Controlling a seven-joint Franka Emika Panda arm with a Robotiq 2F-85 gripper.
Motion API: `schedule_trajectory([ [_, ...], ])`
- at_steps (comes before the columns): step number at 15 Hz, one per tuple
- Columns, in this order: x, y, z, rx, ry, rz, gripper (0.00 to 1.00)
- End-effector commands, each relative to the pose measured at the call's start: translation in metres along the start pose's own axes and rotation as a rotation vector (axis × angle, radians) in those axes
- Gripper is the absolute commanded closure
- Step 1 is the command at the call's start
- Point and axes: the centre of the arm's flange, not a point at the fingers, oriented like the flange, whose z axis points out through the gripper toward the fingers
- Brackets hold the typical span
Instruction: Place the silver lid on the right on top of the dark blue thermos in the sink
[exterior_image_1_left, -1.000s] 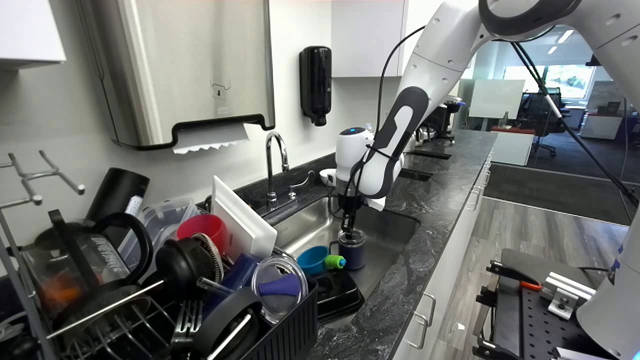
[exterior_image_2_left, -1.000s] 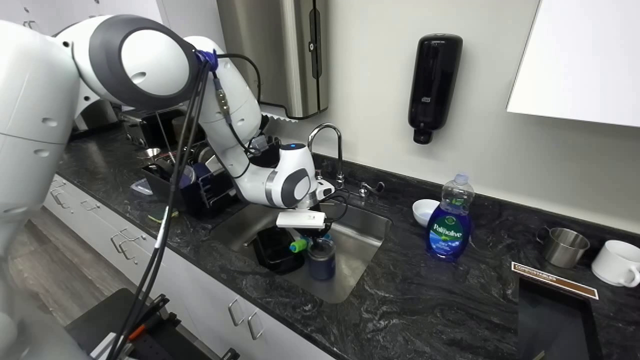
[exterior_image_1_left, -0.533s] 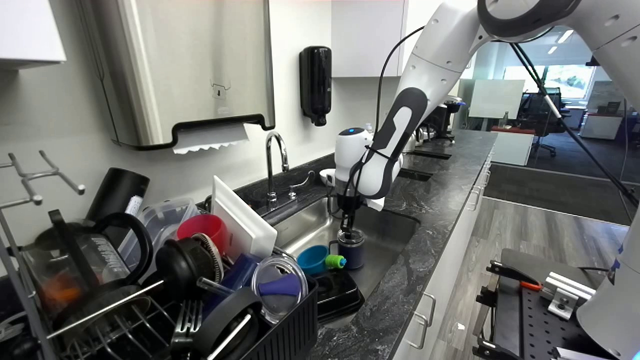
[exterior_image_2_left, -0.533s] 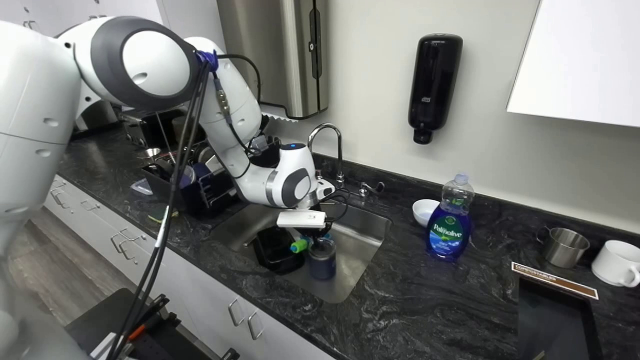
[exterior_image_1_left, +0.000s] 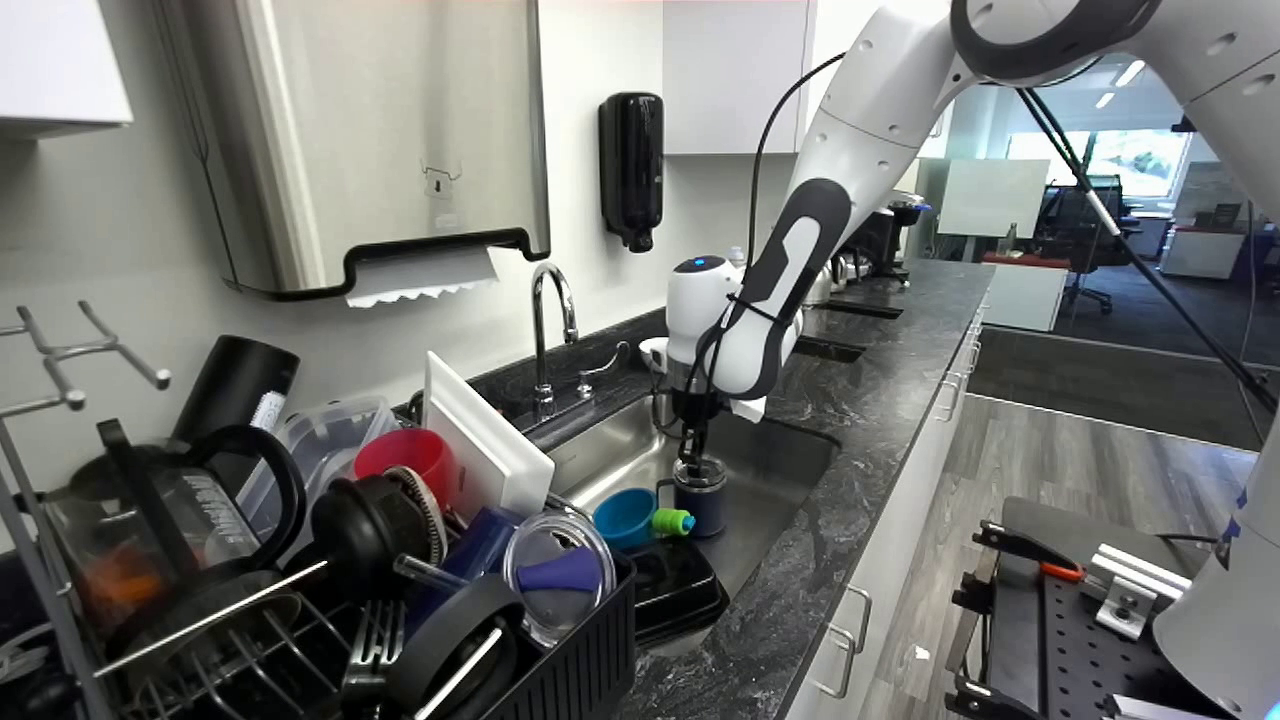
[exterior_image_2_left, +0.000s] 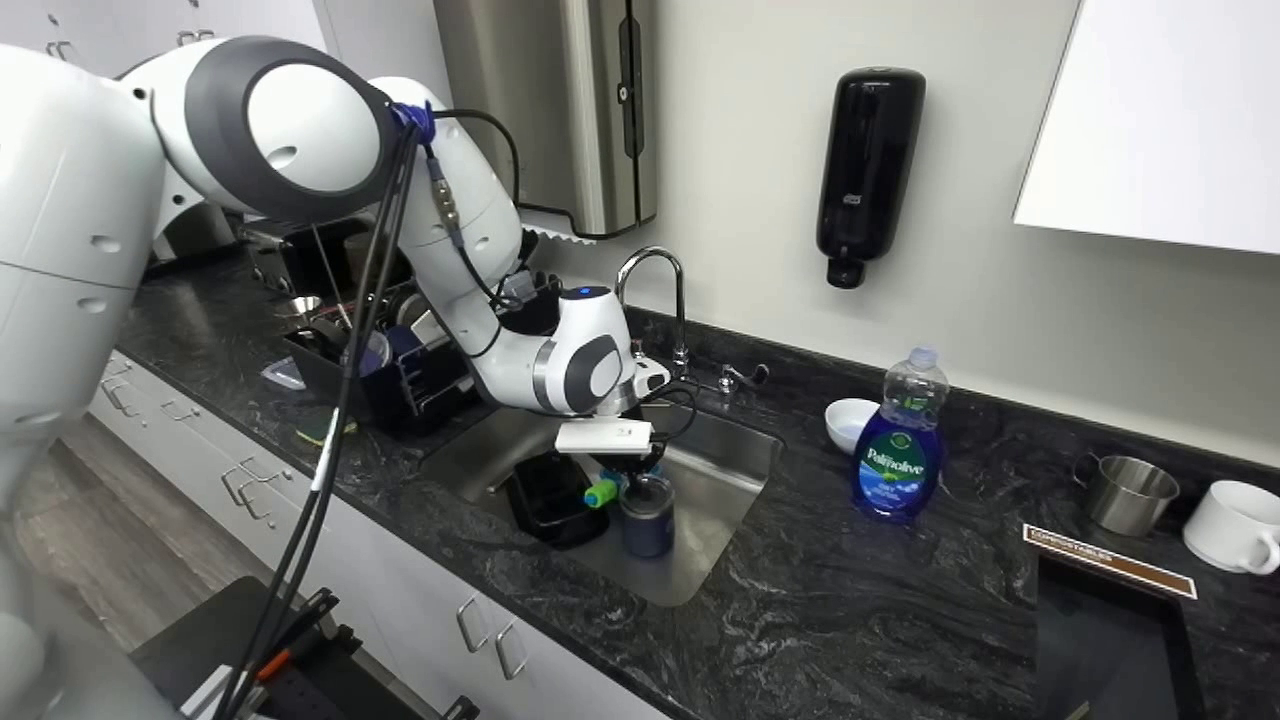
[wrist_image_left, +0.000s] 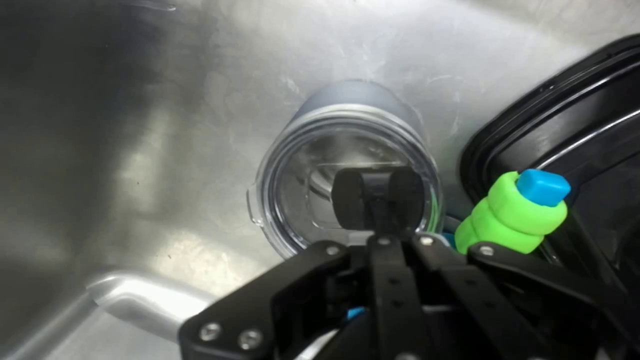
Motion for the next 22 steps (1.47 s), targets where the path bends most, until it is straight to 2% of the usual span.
schedule_trajectory([
  [1,0.002,-0.004,0.031,-0.018,-0.017,0.001,1.0],
  [6,-0.002,-0.005,0.013,-0.062,-0.036,0.016,1.0],
  [16,-0.003,-0.014,-0.039,-0.22,-0.021,0.005,1.0],
  [18,-0.004,-0.016,-0.05,-0.219,-0.014,0.013,1.0],
  [22,-0.01,-0.014,-0.07,-0.157,-0.039,0.057,1.0],
])
